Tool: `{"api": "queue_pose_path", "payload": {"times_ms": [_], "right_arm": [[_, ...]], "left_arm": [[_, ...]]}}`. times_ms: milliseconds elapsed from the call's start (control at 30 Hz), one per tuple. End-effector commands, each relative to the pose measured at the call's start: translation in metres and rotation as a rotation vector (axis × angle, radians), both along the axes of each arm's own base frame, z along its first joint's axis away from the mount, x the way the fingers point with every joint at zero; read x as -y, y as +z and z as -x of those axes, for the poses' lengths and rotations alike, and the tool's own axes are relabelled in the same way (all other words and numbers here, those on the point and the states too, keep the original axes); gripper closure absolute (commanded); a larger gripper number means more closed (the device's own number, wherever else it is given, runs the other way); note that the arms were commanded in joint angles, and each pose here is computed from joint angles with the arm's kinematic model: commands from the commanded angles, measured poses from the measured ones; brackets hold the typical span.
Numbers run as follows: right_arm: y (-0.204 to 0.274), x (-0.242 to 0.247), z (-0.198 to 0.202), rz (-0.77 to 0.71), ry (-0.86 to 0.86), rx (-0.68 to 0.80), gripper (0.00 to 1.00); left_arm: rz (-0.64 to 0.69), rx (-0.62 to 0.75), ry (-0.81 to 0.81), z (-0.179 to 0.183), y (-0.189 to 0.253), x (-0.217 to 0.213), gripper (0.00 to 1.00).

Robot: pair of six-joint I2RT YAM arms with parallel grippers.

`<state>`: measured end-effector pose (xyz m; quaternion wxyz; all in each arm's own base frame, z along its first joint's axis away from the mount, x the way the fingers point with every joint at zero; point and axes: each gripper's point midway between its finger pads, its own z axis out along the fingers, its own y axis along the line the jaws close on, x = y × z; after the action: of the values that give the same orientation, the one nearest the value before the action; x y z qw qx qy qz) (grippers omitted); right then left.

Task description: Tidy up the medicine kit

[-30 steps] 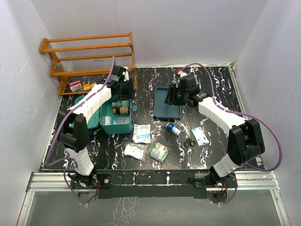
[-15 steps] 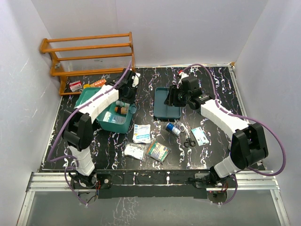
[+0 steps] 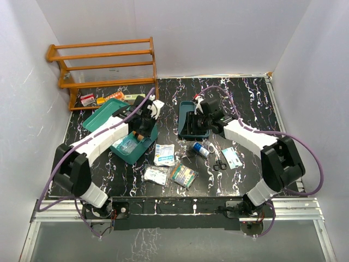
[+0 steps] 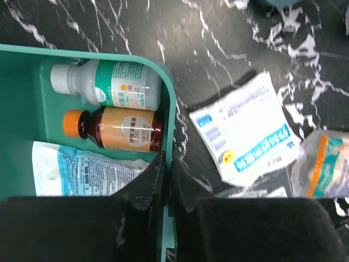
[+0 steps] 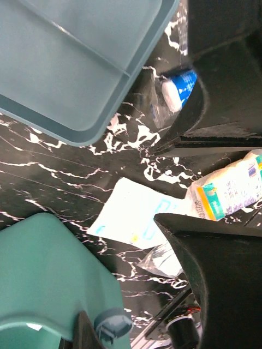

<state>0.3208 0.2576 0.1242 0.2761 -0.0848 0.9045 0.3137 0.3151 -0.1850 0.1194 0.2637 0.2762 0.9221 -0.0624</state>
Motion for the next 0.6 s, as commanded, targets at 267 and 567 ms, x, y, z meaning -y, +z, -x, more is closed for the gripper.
{"api": "queue_pose_path", "payload": {"times_ms": [267, 567], "right_arm": [[-0.029, -0.061, 0.022, -0.066, 0.146, -0.102, 0.51], [-0.066, -0.078, 0.023, -0.039, 0.165, -0.191, 0.51]], "left_arm": [[0.177, 0.036, 0.094, 0.035, 0.038, -0.002, 0.51], [0.304, 0.164, 0.209, 0.012, 0.084, 0.006, 0.37]]}}
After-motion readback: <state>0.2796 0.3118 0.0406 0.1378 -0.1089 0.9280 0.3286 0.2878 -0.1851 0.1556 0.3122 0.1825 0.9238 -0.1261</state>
